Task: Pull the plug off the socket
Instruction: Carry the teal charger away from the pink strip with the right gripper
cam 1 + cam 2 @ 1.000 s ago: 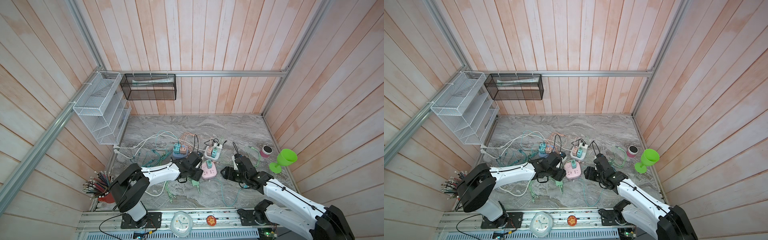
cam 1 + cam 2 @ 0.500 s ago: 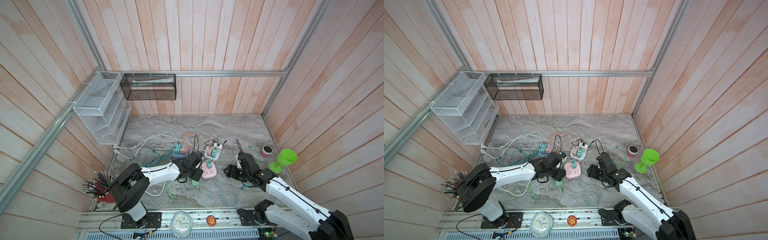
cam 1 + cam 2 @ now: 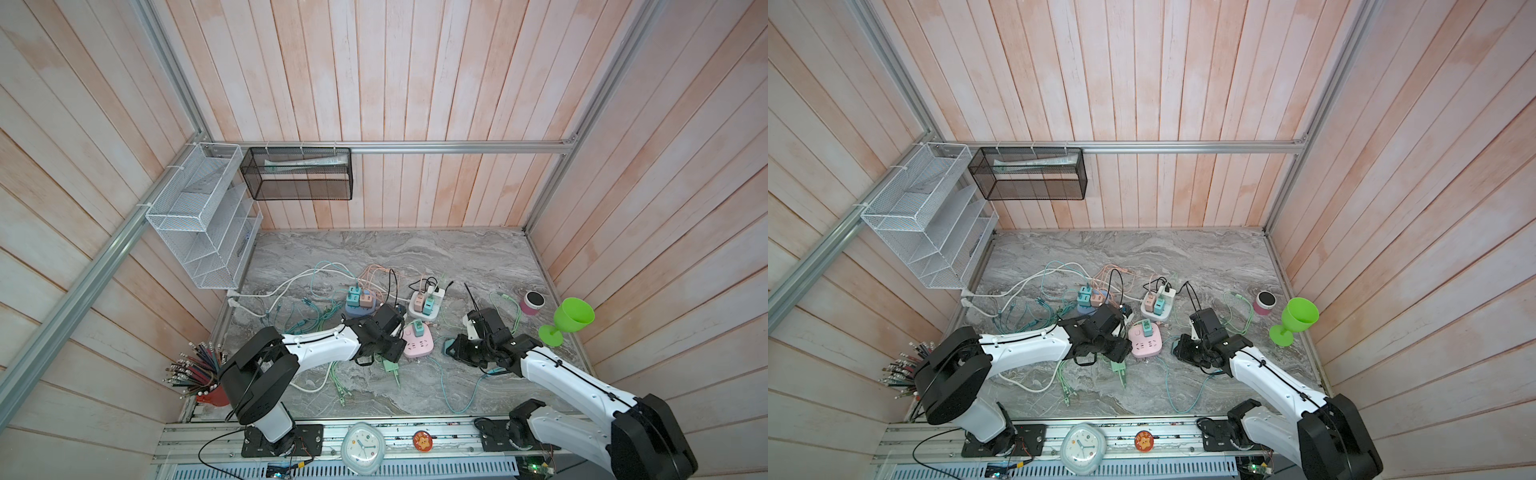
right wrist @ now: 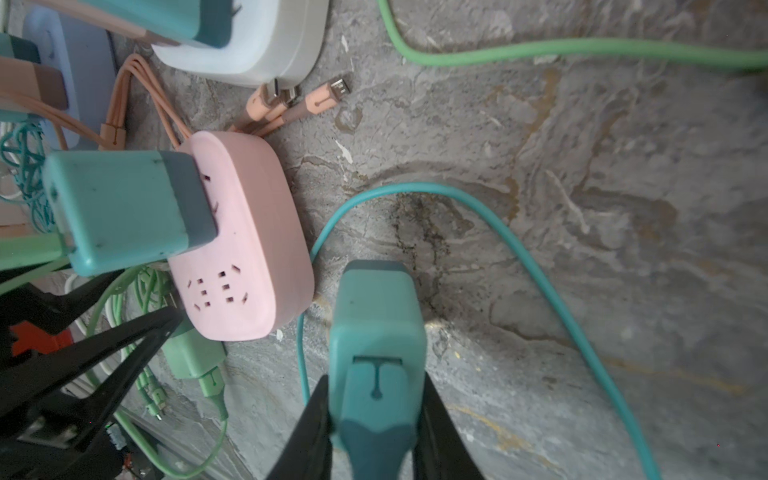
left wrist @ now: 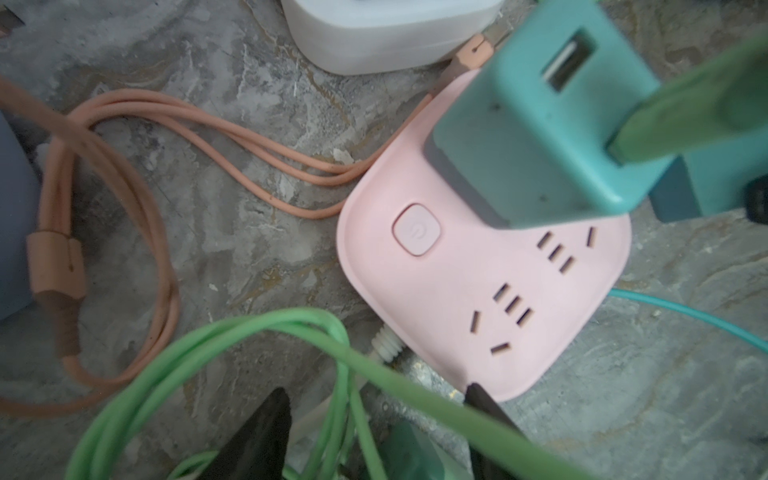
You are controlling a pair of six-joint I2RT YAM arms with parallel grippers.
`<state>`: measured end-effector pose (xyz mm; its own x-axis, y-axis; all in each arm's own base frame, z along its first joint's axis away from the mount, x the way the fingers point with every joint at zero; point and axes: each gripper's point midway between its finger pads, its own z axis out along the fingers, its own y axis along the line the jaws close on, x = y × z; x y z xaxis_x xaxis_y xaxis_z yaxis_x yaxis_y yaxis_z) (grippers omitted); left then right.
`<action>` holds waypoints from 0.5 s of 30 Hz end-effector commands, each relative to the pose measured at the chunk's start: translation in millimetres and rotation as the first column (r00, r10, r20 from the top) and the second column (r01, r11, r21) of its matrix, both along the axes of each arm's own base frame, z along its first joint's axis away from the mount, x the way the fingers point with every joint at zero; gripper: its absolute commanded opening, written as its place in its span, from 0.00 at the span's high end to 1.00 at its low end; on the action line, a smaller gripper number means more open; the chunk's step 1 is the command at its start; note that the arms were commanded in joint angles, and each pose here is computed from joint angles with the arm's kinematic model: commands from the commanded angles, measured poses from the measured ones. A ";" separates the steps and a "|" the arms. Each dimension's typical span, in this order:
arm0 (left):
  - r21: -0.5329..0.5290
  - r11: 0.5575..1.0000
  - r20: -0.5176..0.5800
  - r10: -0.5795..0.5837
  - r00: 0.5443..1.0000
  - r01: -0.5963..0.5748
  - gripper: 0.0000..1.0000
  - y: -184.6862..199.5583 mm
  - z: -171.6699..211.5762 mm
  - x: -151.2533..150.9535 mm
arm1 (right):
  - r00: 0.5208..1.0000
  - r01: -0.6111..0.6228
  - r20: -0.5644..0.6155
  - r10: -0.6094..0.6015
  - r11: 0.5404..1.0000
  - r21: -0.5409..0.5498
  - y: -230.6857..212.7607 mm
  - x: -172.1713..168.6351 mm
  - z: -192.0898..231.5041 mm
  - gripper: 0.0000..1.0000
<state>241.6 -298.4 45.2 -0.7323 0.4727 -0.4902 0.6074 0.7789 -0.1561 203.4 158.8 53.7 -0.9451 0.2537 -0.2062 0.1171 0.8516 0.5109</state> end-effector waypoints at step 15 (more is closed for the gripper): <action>-0.039 0.999 0.018 -0.006 1.000 0.007 0.31 -9.0 9.2 4.0 | 1.000 0.004 -0.003 -0.004 0.986 0.164 3.2 -2.4 1.8 0.60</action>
<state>242.0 -299.1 45.7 -0.7313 0.4710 -0.4933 0.6076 0.7785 -0.1574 204.6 162.1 57.7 -0.9403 0.2772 -0.1976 0.1054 0.7891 0.6052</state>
